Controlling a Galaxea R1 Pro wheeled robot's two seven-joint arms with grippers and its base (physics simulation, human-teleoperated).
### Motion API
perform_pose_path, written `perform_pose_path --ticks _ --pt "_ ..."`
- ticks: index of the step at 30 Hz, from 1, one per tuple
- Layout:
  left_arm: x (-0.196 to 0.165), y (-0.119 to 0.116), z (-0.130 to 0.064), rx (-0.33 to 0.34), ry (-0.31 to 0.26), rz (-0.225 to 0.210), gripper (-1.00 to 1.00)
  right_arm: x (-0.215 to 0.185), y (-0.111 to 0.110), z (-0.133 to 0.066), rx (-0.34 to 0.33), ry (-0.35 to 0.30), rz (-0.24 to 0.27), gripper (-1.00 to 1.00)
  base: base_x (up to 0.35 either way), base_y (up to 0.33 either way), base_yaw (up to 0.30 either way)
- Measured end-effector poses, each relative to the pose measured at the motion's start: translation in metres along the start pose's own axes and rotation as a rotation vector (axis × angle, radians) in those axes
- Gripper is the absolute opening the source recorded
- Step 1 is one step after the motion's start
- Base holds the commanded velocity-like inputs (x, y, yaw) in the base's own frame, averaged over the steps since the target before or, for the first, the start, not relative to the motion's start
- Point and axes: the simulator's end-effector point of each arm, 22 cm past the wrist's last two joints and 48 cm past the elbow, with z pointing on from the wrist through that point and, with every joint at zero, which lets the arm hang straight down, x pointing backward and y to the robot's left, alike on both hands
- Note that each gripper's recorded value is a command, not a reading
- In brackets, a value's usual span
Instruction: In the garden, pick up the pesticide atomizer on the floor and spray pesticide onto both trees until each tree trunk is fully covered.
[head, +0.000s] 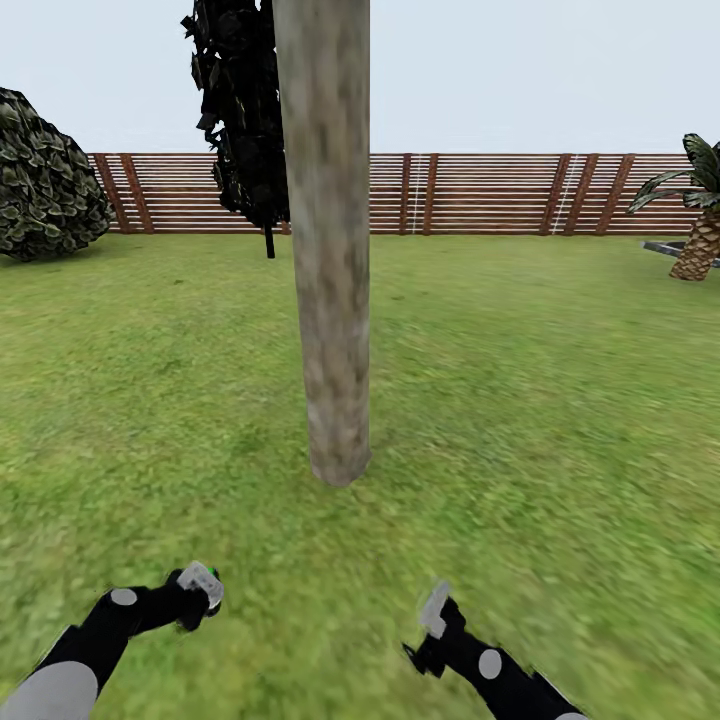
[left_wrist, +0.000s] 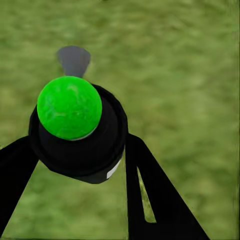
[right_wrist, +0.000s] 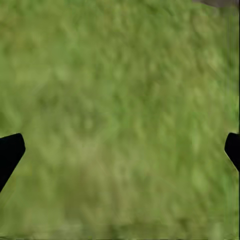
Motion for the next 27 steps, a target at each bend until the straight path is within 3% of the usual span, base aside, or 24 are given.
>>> perform_pose_path --ticks 1,2,4,7,10,12,15,18,22,27 --pt "-0.002 -0.002 0.004 -0.017 -0.001 -0.026 -1.0 0.02 -0.014 -0.003 0.084 0.033 0.061 1.0 0.0 0.0 0.0" --pt "-0.005 -0.004 0.008 -0.04 -0.004 -0.058 -1.0 0.046 -0.032 -0.011 0.204 0.067 0.158 1.0 0.0 0.0 0.0" --pt "-0.002 -0.01 0.013 -0.057 0.005 -0.112 -1.0 0.068 -0.047 -0.023 0.322 0.074 0.266 1.0 0.0 0.0 0.0" --pt "0.02 -0.015 0.018 -0.097 0.092 -0.228 -1.0 0.097 -0.07 -0.045 0.431 0.05 0.347 1.0 0.0 0.0 0.0" --pt "0.028 -0.017 0.019 -0.115 0.127 -0.262 -1.0 0.114 -0.077 -0.058 0.482 0.036 0.402 1.0 0.004 0.0 0.0" --pt "0.03 -0.019 0.021 -0.119 0.14 -0.275 -1.0 0.128 -0.086 -0.07 0.547 0.026 0.49 1.0 0.18 -0.041 0.0" --pt "0.03 -0.021 0.021 -0.121 0.144 -0.287 -1.0 0.14 -0.095 -0.079 0.59 0.031 0.54 1.0 0.263 -0.134 0.0" --pt "0.029 -0.022 0.022 -0.123 0.14 -0.312 -1.0 0.146 -0.097 -0.083 0.604 0.037 0.557 1.0 0.294 -0.181 0.0" --pt "0.025 -0.042 0.028 -0.106 0.194 -0.377 -1.0 0.163 -0.099 -0.094 0.658 0.066 0.602 1.0 0.299 -0.195 0.0" --pt "-0.005 -0.066 0.039 -0.1 0.182 -0.389 -1.0 0.169 -0.097 -0.097 0.685 0.078 0.636 1.0 0.302 -0.186 0.0"
